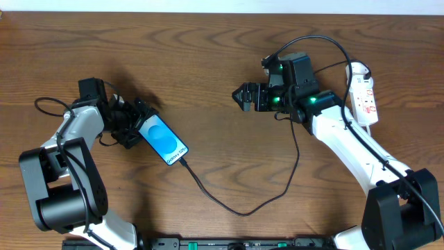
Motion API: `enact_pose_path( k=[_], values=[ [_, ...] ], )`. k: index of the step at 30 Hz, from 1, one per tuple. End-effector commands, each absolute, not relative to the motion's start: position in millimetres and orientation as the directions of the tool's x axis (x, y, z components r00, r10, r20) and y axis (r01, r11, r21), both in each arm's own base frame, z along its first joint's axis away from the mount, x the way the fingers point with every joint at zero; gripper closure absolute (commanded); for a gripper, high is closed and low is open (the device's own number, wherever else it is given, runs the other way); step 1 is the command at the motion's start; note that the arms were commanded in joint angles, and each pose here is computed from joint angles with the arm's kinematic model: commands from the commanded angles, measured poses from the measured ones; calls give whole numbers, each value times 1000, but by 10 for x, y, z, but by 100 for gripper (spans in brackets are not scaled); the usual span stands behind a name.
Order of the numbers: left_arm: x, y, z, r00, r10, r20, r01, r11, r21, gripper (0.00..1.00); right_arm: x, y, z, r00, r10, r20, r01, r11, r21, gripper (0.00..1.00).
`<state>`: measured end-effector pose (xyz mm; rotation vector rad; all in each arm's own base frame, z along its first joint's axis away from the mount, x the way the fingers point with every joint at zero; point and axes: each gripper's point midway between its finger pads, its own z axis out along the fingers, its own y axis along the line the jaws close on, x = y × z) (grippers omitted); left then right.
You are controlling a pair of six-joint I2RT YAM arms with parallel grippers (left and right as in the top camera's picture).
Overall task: Plug charger to phone and switch on socket
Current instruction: 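Set the phone flat screen-up on the table with the left gripper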
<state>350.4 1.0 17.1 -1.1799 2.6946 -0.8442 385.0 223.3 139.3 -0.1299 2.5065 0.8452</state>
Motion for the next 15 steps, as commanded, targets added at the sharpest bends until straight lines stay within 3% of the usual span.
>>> enact_pose_path(
  k=[1, 15],
  values=[
    [3117, 136, -270, -653, -731, 197, -746, 577, -333, 6, 3869, 2258, 1552, -855, 53, -517, -275, 797, 537, 1],
    [3171, 224, -246, -664, -734, 143, -733, 601, -319, 6, 3868, 2258, 1551, -854, 50, -518, -278, 797, 535, 1]
  ],
)
